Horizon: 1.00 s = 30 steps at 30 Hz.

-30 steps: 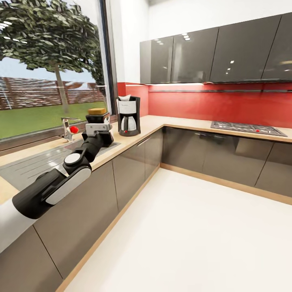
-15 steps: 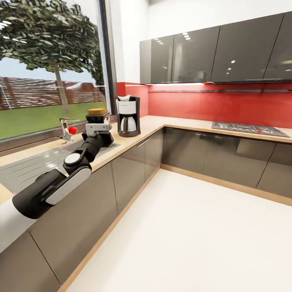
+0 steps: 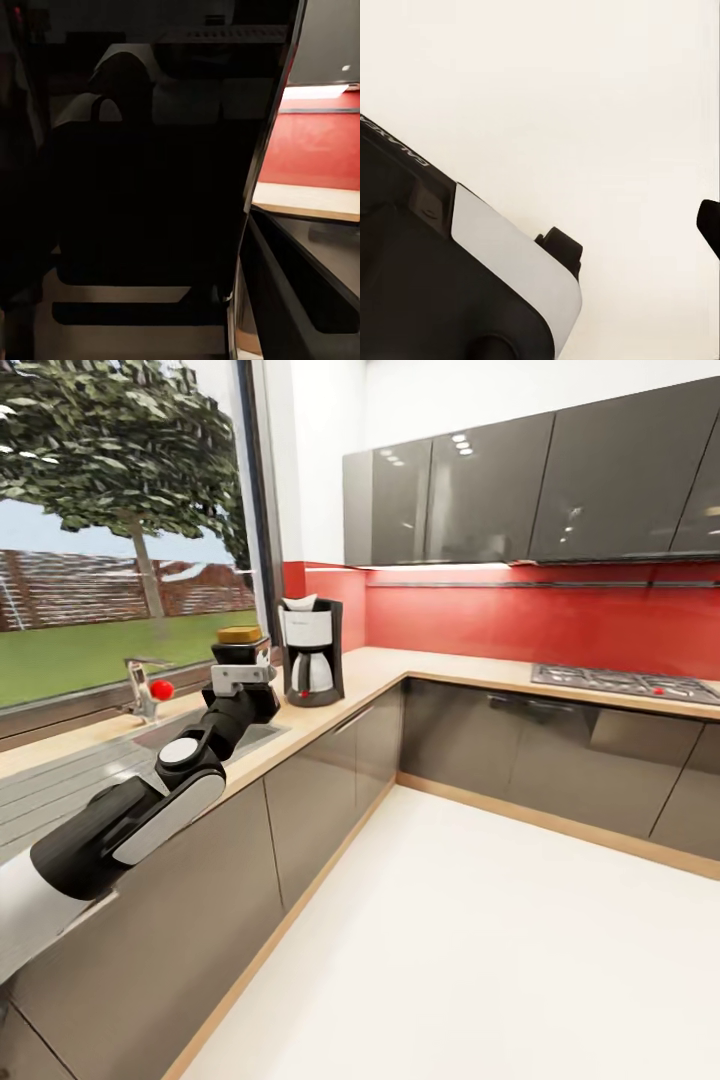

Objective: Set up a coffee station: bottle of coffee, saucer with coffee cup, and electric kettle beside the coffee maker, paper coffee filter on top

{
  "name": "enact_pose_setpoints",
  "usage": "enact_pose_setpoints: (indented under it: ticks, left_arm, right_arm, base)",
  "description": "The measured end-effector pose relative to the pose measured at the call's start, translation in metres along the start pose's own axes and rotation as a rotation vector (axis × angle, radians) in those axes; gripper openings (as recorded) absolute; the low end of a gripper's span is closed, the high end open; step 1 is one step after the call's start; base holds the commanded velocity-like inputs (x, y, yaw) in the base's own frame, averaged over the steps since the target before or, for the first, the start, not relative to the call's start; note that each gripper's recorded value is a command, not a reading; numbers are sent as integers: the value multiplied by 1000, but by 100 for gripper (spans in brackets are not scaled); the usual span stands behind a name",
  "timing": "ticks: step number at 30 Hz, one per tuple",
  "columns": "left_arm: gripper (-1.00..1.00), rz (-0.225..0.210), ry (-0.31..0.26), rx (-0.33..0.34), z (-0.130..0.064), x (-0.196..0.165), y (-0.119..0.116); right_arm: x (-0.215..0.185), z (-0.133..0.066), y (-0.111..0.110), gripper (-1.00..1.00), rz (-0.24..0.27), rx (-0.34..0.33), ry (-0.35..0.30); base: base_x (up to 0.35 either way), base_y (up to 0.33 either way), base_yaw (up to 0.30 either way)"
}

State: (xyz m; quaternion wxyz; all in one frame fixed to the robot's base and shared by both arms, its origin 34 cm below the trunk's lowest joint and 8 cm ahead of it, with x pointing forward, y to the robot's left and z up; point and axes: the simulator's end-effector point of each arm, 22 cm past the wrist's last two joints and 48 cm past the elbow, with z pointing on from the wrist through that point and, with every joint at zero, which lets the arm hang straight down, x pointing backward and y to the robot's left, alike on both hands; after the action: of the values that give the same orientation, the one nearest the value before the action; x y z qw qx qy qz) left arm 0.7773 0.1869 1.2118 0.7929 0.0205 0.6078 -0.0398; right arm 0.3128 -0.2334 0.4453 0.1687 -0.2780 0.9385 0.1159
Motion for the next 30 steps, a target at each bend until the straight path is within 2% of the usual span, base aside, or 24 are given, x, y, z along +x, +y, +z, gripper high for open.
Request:
enact_pose_setpoints:
  ticks: [30]
  left_arm:
    - [-100, -1, 1, 0, 0, 0, 0]
  right_arm:
    - [0, 0, 0, 100, 0, -2, 0]
  base:
    - [255, -203, 0]
